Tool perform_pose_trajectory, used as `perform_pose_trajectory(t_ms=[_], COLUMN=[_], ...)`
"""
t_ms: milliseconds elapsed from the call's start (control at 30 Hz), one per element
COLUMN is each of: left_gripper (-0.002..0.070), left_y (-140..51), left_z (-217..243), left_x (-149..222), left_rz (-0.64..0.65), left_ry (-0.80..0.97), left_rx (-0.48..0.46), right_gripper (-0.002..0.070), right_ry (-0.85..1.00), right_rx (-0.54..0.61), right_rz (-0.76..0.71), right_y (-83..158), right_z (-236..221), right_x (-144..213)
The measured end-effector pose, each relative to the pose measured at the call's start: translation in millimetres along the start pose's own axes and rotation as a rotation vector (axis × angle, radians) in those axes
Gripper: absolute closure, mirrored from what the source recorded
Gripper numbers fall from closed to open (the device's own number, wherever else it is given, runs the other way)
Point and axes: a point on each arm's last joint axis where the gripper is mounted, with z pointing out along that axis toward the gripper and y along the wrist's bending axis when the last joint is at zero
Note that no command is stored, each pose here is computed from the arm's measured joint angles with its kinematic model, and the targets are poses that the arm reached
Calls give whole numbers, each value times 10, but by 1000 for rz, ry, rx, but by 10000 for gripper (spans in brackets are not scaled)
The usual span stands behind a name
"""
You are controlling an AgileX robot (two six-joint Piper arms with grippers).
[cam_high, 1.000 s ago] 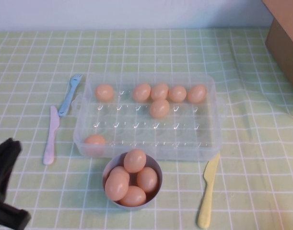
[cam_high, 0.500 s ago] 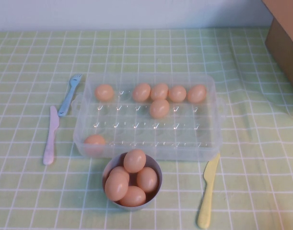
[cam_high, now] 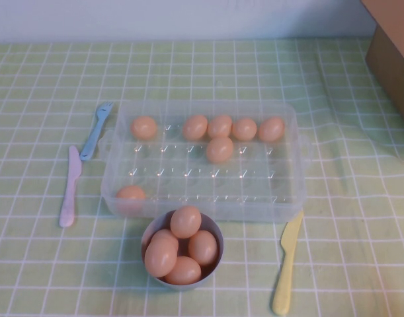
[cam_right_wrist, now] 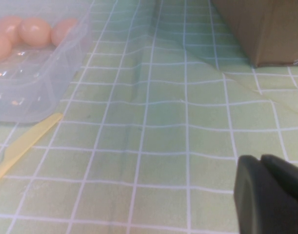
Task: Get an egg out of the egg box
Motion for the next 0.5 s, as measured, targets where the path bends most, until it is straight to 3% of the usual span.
perform_pose_trajectory(t_ms=[500], left_gripper=[675], left_y=[-1], left_z=[0], left_x=[10], left_rz=[0], left_ry=[11], left_rx=[1], right_gripper=[694], right_ry=[0], right_rx=[0], right_rz=[0], right_y=[0], right_z=[0], right_x=[0])
